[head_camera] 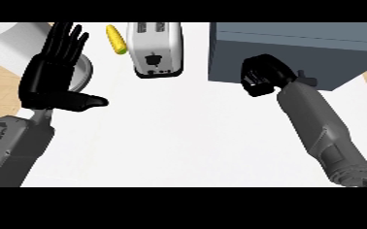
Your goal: Pick up the cup, place it into the drawer and close the drawer
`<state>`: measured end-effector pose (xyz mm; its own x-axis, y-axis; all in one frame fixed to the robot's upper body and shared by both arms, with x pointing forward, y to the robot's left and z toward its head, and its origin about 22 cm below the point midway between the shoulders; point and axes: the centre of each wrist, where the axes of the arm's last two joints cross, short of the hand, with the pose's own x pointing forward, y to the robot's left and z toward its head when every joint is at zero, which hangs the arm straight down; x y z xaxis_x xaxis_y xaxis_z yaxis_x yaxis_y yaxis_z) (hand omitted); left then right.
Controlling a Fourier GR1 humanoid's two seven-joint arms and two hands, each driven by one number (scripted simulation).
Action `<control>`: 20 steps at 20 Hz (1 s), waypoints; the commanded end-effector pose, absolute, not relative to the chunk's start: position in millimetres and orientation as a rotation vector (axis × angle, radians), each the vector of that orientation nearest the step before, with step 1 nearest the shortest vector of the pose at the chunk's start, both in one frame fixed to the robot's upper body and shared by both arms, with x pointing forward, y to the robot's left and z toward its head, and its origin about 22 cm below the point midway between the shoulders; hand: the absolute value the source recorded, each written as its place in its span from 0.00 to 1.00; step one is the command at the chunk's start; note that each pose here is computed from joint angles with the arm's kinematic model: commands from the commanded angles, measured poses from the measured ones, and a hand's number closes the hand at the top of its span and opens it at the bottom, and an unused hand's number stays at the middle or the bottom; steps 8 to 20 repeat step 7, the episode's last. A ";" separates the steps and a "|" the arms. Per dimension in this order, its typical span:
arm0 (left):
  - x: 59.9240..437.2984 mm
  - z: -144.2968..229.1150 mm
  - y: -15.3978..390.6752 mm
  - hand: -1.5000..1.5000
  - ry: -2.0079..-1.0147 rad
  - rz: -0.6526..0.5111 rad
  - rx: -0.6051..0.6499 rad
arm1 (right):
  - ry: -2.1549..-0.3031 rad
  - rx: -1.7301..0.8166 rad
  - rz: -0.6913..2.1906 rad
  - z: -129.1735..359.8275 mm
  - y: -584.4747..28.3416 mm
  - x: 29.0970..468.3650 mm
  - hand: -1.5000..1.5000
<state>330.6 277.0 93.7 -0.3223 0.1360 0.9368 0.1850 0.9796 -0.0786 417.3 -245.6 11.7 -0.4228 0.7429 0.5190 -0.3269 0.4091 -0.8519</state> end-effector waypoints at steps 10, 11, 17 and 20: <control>329.4 84.4 267.0 0.00 -1.878 -0.058 -0.275 | -1.578 -0.552 1.063 59.4 -281.5 438.0 1.00; 329.4 84.4 267.0 0.00 -1.878 -0.058 -0.275 | -1.578 -0.552 1.063 59.4 -281.5 438.0 1.00; 329.4 84.4 267.0 0.00 -1.878 -0.058 -0.275 | -1.578 -0.552 1.063 59.4 -281.5 438.0 1.00; 329.4 84.4 267.0 0.00 -1.878 -0.058 -0.275 | -1.578 -0.552 1.063 59.4 -281.5 438.0 1.00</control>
